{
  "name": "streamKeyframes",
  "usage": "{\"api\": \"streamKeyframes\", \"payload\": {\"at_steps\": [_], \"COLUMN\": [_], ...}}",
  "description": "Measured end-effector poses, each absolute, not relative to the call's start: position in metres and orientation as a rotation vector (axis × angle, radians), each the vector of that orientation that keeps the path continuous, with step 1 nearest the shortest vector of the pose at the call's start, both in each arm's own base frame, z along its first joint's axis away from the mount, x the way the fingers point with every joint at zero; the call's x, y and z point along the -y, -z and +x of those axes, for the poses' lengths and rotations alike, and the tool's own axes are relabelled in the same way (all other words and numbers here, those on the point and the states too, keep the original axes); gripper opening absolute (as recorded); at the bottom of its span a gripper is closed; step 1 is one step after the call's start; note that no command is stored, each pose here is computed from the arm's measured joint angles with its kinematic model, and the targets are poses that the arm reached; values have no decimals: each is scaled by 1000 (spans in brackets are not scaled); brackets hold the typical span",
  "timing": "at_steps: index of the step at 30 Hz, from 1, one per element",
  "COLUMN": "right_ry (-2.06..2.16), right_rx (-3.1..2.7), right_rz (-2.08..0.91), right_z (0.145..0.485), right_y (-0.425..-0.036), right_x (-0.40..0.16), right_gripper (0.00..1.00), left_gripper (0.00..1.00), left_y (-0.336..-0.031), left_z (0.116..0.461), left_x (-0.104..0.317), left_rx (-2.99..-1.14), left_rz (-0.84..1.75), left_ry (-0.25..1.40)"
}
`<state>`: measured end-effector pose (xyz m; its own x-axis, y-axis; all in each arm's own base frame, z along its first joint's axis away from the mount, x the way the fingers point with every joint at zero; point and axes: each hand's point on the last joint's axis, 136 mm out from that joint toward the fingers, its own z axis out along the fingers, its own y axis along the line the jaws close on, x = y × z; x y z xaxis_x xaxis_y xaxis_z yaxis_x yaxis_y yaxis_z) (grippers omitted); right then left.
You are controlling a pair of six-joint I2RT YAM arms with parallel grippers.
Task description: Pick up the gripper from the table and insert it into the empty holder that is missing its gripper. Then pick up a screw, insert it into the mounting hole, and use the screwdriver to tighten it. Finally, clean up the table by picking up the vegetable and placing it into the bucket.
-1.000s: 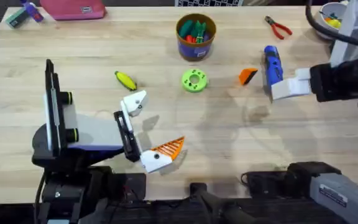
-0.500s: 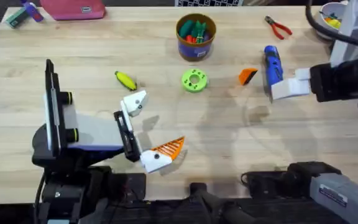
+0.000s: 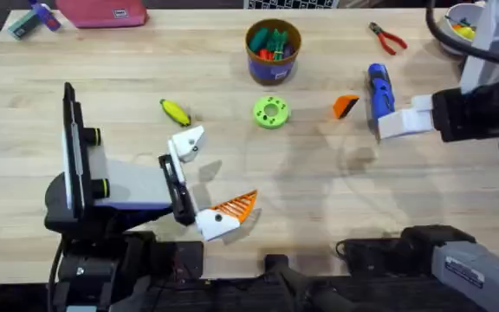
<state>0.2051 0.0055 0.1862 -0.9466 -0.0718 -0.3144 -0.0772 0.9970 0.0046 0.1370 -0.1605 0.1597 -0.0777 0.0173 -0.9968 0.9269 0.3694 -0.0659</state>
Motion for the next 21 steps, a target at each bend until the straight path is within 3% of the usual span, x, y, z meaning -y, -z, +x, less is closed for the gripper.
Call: {"api": "streamKeyframes", "payload": {"at_steps": [9, 21], "right_ry": [-122, -160], "right_rx": [-2811, -3025], "right_rz": [-64, -144], "right_z": [210, 270], "right_y": [-187, -151], "right_x": [-16, -38], "right_gripper": [994, 994], "left_gripper": [985, 986], "left_y": [-160, -160], "left_z": [137, 137], "left_x": [161, 161], "left_rx": [-1440, -1440], "left_rz": [912, 912], "left_ry": [961, 961]}}
